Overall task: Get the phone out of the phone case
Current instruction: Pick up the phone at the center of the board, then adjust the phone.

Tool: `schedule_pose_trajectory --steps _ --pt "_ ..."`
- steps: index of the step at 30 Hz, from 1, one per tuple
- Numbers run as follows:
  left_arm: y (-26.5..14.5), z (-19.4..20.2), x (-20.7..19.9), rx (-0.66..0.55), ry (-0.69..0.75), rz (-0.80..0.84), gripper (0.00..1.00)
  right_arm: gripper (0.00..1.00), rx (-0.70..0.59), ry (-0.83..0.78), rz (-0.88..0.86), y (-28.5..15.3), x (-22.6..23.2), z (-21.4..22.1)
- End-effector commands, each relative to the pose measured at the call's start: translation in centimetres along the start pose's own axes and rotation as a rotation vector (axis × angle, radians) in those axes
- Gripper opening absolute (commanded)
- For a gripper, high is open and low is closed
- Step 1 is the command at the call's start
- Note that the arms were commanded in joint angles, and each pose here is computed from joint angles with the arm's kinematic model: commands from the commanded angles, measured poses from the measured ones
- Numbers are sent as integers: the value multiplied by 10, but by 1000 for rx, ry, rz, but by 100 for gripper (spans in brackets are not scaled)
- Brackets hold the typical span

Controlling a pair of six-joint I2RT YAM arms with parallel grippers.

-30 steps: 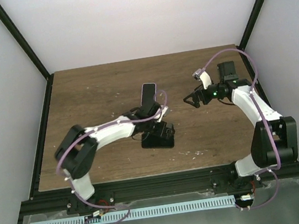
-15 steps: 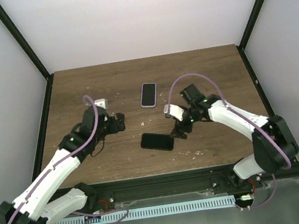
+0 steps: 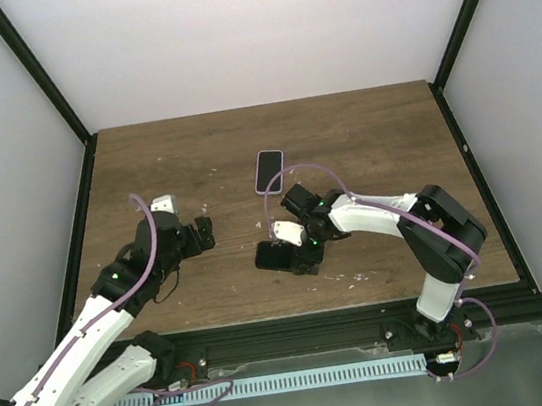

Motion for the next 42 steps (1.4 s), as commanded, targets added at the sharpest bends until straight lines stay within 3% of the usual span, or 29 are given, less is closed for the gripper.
schedule_pose_trajectory --steps 1,7,17,20,25,29,35,42 --pt "1 6 5 15 -23 -10 100 100 22 -2 62 1 0 -11" --pt "12 16 5 52 -30 -9 100 99 106 -31 97 13 9 -5" --pt "35 49 3 161 -139 46 99 69 138 -29 111 15 6 -2" --pt "43 58 -5 203 -181 105 99 64 34 -23 129 -5 3 -14" --pt "52 57 -33 242 -206 266 96 61 -281 87 85 -51 -12 -38" --pt "61 52 -43 243 -266 277 91 61 -557 154 107 -83 -30 -36" --pt "65 39 -67 160 -287 340 83 61 -565 201 107 -81 -37 -39" --pt "81 46 -105 213 -274 391 70 61 -571 210 99 -81 -37 -40"
Point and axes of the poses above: each gripper's point midway between its finger pads, its own y axis out along the fingers, its own x axis along the line the jaws close on, z = x × y, the point moved 4 cm from there along -y, back along the fingers, and after that the axes turned 5 degrees about -y, right-handed, at the moved point
